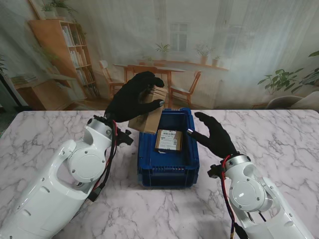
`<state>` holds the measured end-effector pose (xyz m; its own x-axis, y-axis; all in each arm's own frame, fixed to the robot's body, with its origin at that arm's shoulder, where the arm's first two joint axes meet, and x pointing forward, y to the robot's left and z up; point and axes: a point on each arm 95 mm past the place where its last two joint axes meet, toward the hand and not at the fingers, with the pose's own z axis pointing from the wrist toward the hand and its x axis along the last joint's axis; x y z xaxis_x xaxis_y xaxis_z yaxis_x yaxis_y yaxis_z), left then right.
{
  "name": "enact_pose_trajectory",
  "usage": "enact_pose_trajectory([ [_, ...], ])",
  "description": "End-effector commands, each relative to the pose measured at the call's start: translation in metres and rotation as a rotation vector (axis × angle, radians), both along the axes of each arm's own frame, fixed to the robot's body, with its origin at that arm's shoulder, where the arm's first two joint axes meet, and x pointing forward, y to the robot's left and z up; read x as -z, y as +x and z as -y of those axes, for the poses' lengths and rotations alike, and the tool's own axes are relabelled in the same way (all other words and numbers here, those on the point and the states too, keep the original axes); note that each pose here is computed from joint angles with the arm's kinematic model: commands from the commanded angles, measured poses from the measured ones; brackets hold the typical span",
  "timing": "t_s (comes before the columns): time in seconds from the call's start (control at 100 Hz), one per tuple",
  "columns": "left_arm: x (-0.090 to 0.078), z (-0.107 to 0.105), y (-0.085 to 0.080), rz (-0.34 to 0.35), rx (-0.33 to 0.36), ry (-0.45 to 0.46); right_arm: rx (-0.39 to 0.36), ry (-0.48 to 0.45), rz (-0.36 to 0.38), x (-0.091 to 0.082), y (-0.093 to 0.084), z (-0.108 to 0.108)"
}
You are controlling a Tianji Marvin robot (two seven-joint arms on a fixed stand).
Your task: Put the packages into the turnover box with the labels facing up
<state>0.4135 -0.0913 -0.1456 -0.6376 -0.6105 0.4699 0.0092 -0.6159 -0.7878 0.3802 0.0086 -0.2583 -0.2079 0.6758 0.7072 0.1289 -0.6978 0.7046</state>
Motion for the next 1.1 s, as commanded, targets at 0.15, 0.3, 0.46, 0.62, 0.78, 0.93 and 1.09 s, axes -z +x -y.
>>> enact_pose_trajectory([
  [0.15, 0.001, 0.02, -0.003, -0.022, 0.039, -0.025, -0.079, 0.063, -0.033, -0.004, 0.0, -0.018],
  [0.3, 0.008, 0.028, -0.002, -0.053, 0.043, -0.031, -0.124, 0.137, -0.06, -0.002, 0.001, -0.027],
  [0.46, 0.012, 0.033, -0.001, -0.065, 0.055, -0.034, -0.19, 0.221, -0.129, -0.002, 0.002, -0.036],
  [0.62, 0.015, 0.036, -0.002, -0.07, 0.069, -0.045, -0.219, 0.26, -0.161, -0.001, 0.006, -0.041],
  [0.78, 0.017, 0.039, -0.004, -0.079, 0.079, -0.051, -0.241, 0.29, -0.19, -0.001, 0.011, -0.047],
  [0.93, 0.018, 0.041, -0.006, -0.081, 0.094, -0.047, -0.272, 0.311, -0.217, -0.001, 0.014, -0.052],
  [1.09, 0.02, 0.044, -0.007, -0.083, 0.105, -0.045, -0.302, 0.36, -0.239, -0.002, 0.015, -0.057],
])
